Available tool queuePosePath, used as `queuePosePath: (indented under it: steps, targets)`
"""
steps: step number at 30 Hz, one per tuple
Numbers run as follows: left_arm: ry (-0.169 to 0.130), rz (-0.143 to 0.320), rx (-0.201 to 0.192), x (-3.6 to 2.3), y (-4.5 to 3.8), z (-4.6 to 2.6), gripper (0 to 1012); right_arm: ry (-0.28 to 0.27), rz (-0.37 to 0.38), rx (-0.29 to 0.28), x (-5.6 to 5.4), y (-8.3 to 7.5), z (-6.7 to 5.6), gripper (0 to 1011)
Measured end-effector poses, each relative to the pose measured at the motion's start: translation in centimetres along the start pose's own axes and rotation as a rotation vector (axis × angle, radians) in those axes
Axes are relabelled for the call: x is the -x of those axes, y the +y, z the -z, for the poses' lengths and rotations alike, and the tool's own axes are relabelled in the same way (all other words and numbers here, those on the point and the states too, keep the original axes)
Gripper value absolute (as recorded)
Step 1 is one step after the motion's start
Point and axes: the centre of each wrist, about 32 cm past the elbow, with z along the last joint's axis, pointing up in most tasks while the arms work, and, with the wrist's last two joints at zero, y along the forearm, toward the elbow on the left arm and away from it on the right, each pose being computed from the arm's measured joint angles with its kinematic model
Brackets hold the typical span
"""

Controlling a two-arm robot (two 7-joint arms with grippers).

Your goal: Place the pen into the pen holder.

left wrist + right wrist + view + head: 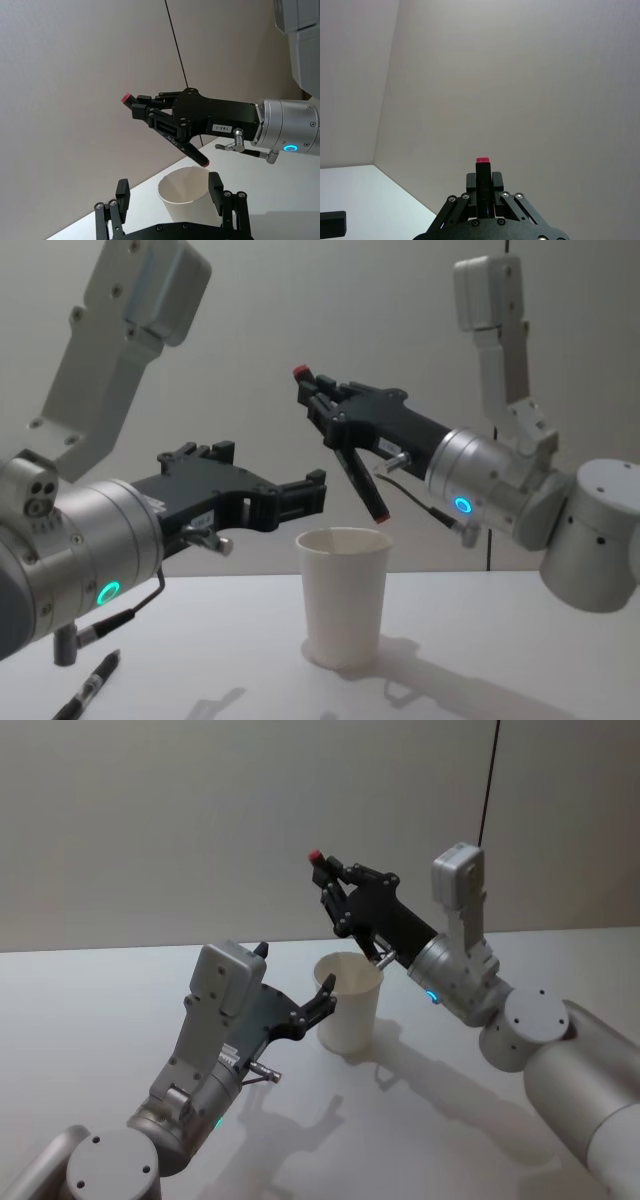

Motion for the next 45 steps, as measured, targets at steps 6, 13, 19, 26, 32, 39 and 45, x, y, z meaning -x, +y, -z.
queuePosePath:
  steps: [6,13,19,26,32,39,45]
  targets:
    - [0.000,0.000,0.000,0.00,0.00,0.00,1004,-0.001,0.009,0.022,0.4,0.3,0.0,169]
    - [0.000,0.000,0.000,0.00,0.00,0.00,1004,-0.005,0.026,0.064,1.0,0.7,0.1,169]
    - [0.000,0.000,0.000,0.00,0.00,0.00,1004,-0.010,0.038,0.087,1.3,1.0,0.2,169]
    - [0.000,0.000,0.000,0.00,0.00,0.00,1004,-0.016,0.059,0.106,1.7,1.3,0.3,169]
    - [0.000,0.000,0.000,0.00,0.00,0.00,1004,-0.021,0.074,0.120,2.0,1.5,0.4,169]
    - [0.000,0.000,0.000,0.00,0.00,0.00,1004,-0.029,0.090,0.136,2.2,1.7,0.5,169]
    - [0.000,0.000,0.000,0.00,0.00,0.00,1004,-0.034,0.099,0.143,2.4,1.7,0.5,169]
